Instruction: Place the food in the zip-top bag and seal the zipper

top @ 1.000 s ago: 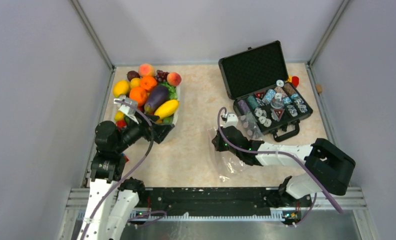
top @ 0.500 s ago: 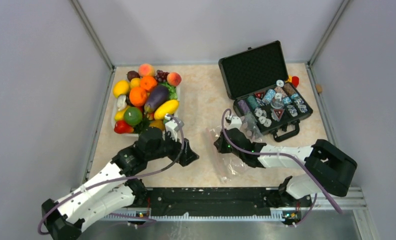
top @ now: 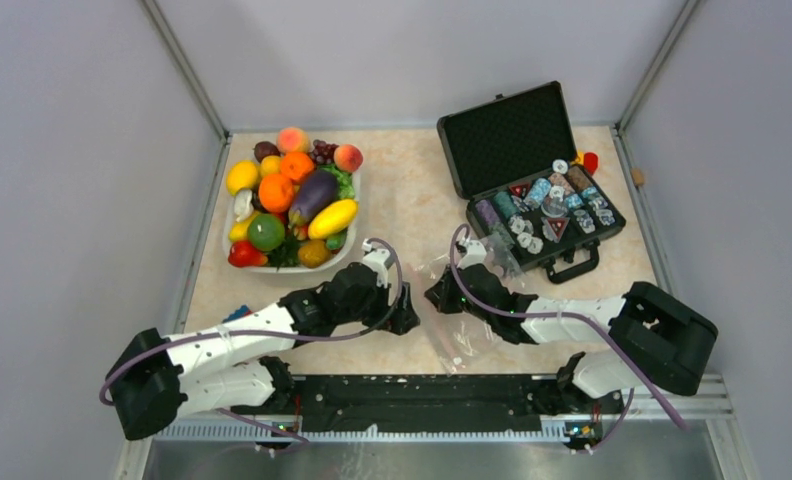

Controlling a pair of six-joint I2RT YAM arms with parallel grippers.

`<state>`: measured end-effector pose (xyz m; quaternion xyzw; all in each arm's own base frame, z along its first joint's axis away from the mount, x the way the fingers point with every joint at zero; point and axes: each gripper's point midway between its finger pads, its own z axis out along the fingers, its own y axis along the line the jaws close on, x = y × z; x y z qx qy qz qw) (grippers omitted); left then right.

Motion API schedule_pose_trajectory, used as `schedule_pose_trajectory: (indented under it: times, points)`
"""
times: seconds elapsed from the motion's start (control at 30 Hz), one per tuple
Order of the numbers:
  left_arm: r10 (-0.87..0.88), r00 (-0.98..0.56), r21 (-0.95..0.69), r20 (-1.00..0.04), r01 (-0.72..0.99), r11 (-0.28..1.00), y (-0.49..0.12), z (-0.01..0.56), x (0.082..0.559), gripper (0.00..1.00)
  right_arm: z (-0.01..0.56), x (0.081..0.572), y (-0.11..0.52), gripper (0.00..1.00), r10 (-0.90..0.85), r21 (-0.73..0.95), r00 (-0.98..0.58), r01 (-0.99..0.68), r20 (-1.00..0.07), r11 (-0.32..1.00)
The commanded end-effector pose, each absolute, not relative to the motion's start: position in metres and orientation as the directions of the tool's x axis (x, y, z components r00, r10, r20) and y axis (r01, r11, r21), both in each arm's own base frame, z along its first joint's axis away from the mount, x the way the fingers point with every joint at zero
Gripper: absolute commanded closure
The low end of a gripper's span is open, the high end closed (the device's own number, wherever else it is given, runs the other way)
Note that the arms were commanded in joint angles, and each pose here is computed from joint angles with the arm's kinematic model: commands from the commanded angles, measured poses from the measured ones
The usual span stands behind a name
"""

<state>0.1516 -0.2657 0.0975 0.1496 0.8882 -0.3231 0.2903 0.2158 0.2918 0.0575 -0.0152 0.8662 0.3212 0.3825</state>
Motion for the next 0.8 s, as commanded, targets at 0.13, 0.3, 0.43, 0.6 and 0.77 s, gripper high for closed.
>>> schedule_pose_trajectory:
  times: [0.13, 0.3, 0.43, 0.6, 0.77]
  points:
    - [-0.051, -0.771, -0.499, -0.635, 0.359, 0.789, -0.265, 0.1, 0.171, 0.06, 0.084, 0.208, 0.318, 1.0, 0.205, 0.613, -0.698, -0.403, -0.686, 0.68]
    - [-0.038, -0.79, -0.492, -0.611, 0.342, 0.801, -0.262, 0.077, 0.167, 0.21, 0.069, 0.202, 0.319, 1.0, 0.153, 0.601, -0.727, -0.408, -0.669, 0.687]
    - [-0.03, -0.802, -0.514, -0.596, 0.353, 0.782, -0.27, 0.071, 0.165, 0.24, 0.062, 0.198, 0.32, 1.0, 0.126, 0.596, -0.74, -0.415, -0.661, 0.687]
    - [-0.005, -0.806, -0.496, -0.592, 0.358, 0.791, -0.276, 0.069, 0.169, 0.17, 0.061, 0.198, 0.32, 1.0, 0.127, 0.598, -0.742, -0.414, -0.659, 0.687]
    - [0.018, -0.826, -0.477, -0.563, 0.343, 0.809, -0.278, 0.057, 0.169, 0.29, 0.061, 0.201, 0.319, 1.0, 0.137, 0.592, -0.735, -0.405, -0.664, 0.697]
